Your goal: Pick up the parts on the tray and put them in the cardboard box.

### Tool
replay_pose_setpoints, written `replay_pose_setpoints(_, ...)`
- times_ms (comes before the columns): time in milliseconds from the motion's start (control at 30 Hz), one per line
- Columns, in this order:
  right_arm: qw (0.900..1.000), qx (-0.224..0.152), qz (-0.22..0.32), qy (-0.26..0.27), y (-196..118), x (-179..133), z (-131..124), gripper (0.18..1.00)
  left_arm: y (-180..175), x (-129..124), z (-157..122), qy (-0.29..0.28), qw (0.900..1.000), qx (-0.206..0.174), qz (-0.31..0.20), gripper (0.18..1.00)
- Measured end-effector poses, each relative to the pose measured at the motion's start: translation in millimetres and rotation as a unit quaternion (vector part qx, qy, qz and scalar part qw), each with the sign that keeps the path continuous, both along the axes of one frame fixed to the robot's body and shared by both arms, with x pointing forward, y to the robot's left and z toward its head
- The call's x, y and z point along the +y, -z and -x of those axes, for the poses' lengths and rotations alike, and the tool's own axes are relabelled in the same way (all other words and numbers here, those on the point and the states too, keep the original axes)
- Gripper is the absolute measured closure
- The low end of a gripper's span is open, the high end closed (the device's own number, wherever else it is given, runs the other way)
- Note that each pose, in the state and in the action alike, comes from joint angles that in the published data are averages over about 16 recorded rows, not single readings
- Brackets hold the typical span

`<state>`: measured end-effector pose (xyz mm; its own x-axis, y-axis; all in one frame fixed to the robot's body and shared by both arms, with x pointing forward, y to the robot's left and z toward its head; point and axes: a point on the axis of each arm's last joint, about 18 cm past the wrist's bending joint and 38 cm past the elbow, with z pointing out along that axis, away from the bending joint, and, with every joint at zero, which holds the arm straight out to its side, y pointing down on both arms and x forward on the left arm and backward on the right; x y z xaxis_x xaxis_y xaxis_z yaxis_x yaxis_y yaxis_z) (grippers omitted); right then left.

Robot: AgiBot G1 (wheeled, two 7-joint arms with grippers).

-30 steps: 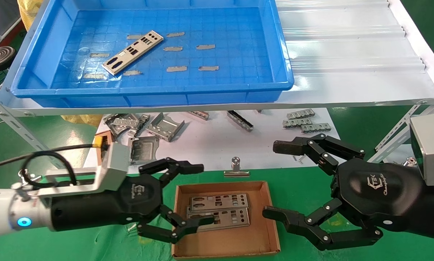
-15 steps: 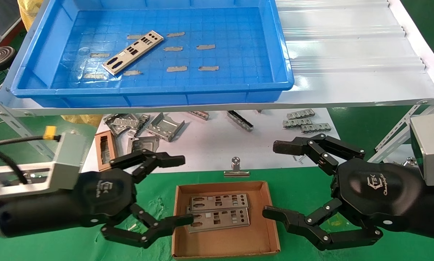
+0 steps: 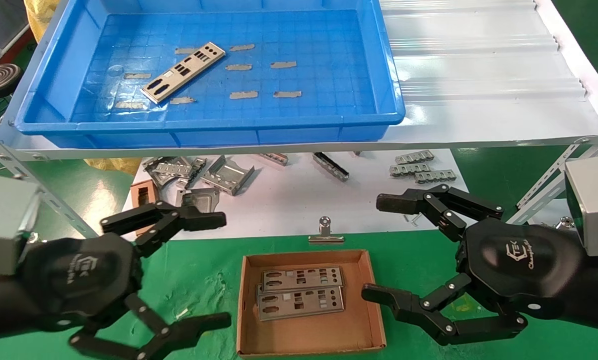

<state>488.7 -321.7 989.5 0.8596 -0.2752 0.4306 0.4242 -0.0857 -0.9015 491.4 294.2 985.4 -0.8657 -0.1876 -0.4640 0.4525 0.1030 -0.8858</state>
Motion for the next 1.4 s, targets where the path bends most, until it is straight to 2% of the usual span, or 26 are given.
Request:
replay_pose_setpoints(367, 1.000, 0.000, 0.000, 0.000, 0, 0, 0, 0.179, -8, 7, 20, 0.004, 0.9999, -0.009, -0.008, 0.184)
replay_pose_setpoints(1400, 1.000, 0.000, 0.000, 0.000, 0, 0, 0, 0.179, -7, 6, 16, 0.002, 1.0000, -0.006, -0.006, 0.184)
